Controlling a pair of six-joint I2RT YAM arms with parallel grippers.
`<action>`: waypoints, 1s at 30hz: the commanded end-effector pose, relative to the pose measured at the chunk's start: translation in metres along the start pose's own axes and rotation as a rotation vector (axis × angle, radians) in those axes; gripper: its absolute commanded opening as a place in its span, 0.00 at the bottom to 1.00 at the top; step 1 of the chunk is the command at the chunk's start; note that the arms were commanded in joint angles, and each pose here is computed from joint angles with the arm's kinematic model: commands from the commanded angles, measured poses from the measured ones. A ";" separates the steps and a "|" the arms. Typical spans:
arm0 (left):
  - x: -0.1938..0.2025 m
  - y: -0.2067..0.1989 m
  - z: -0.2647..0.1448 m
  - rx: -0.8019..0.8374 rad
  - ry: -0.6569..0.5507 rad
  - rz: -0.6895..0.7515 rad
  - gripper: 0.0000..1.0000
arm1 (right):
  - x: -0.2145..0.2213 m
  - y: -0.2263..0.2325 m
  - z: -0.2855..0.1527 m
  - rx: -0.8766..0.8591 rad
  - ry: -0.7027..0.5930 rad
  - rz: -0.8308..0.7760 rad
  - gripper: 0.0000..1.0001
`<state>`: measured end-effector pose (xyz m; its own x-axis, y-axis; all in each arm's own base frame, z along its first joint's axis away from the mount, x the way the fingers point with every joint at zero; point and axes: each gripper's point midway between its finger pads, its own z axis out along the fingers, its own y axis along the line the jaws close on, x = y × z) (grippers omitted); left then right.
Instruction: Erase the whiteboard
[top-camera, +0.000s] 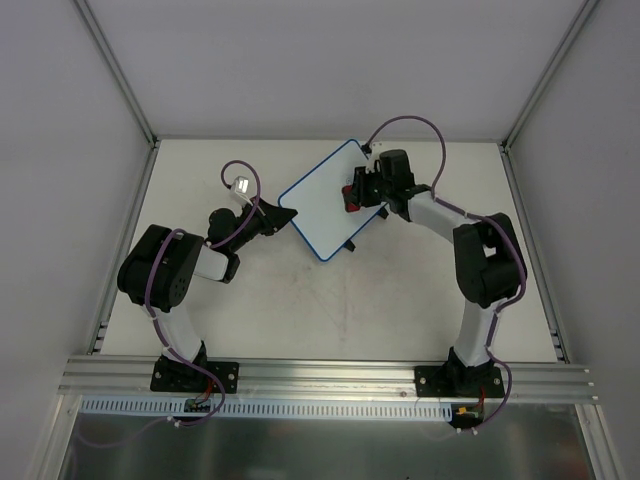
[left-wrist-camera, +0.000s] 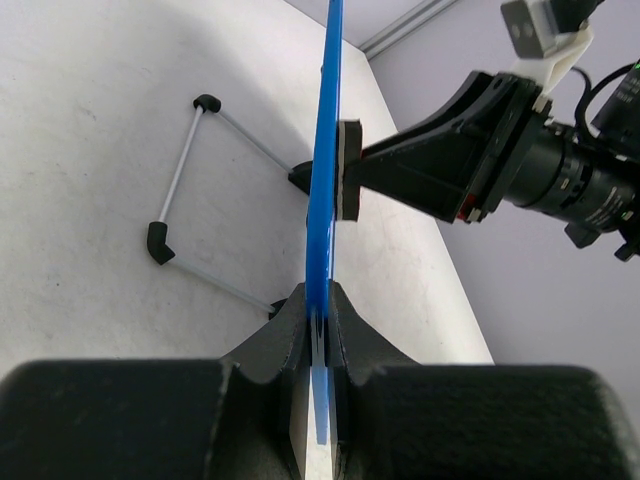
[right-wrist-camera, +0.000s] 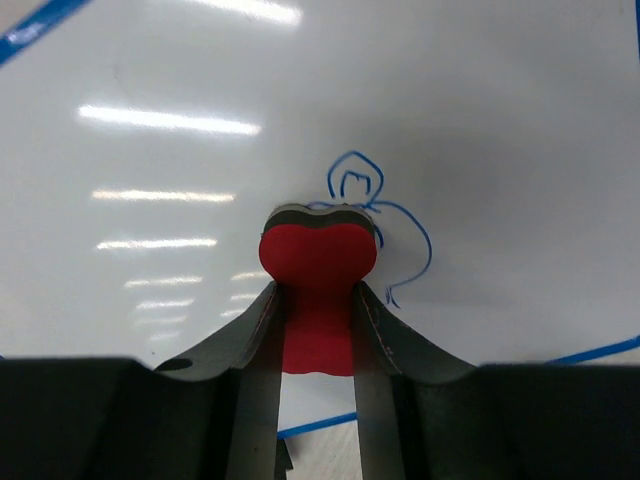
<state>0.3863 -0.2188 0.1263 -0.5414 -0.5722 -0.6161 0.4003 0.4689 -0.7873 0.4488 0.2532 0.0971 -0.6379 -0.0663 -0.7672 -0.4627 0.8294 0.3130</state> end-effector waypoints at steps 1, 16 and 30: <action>-0.002 -0.030 0.000 0.129 -0.006 0.094 0.00 | -0.028 0.024 0.010 -0.056 -0.039 -0.040 0.00; -0.001 -0.030 0.000 0.131 -0.002 0.095 0.00 | -0.064 0.019 0.016 0.005 -0.041 -0.068 0.00; -0.002 -0.031 0.000 0.134 -0.004 0.096 0.00 | 0.019 -0.035 0.003 0.068 0.017 0.120 0.00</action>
<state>0.3860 -0.2190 0.1262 -0.5431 -0.5711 -0.6156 0.4009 0.4678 -0.7877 0.4696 0.2413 0.0998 -0.6353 0.0035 -0.7723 -0.4167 0.8404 0.3466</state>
